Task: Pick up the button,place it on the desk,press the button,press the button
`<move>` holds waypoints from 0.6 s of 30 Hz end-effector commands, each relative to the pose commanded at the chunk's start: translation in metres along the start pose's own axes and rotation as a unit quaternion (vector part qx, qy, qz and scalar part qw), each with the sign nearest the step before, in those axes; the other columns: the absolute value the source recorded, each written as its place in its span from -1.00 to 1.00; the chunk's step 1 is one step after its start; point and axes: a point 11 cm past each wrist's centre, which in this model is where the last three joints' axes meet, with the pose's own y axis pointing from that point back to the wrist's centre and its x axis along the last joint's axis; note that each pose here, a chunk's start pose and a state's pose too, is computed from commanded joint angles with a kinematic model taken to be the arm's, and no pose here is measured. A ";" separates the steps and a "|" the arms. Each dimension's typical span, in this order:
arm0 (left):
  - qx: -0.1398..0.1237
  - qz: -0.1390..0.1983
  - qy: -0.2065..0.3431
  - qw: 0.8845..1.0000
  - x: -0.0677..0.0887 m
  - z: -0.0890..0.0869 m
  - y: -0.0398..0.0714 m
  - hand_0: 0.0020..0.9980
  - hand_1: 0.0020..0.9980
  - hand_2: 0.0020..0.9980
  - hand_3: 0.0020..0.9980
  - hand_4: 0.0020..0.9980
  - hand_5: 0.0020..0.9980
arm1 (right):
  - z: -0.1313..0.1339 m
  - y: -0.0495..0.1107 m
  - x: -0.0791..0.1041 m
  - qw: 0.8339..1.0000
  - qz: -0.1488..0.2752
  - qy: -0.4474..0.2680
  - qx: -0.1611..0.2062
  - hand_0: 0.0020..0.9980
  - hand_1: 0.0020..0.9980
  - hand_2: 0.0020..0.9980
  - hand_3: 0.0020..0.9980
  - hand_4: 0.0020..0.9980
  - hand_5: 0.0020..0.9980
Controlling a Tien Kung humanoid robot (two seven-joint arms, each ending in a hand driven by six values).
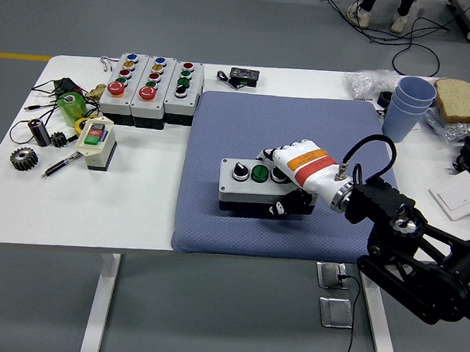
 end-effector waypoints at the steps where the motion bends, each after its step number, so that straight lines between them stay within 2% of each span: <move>1: 0.000 0.000 0.001 1.000 0.000 0.000 0.000 0.25 0.32 0.36 0.18 -0.32 0.29 | 0.001 0.000 -0.003 1.000 -0.002 -0.007 0.005 -0.90 -0.81 -0.26 -0.04 0.38 -0.66; 10: -0.001 0.000 0.001 1.000 0.000 0.001 0.000 0.25 0.32 0.36 0.18 -0.32 0.29 | 0.002 -0.001 -0.013 1.000 -0.009 -0.015 0.017 -0.86 -0.79 -0.25 -0.04 0.37 -0.66; 11: -0.001 0.000 0.001 1.000 0.000 0.001 0.000 0.25 0.32 0.36 0.18 -0.31 0.29 | 0.002 -0.001 -0.013 1.000 -0.007 -0.013 0.018 -0.74 -0.67 -0.19 0.00 0.50 -0.69; 16: -0.001 0.000 0.001 1.000 0.000 0.001 0.000 0.25 0.32 0.36 0.18 -0.31 0.29 | 0.005 0.001 -0.011 1.000 -0.002 0.002 0.019 -0.74 -0.67 -0.19 0.00 0.50 -0.69; 17: -0.001 0.000 0.001 1.000 0.000 0.001 0.000 0.25 0.32 0.36 0.18 -0.31 0.29 | 0.005 0.001 -0.011 1.000 -0.002 0.003 0.019 -0.30 -0.41 -0.03 0.23 0.88 -0.55; 18: -0.001 0.000 0.001 1.000 0.000 0.001 0.000 0.25 0.32 0.36 0.18 -0.31 0.29 | 0.006 0.002 -0.011 1.000 -0.003 0.004 0.018 -0.30 -0.41 -0.03 0.23 0.88 -0.55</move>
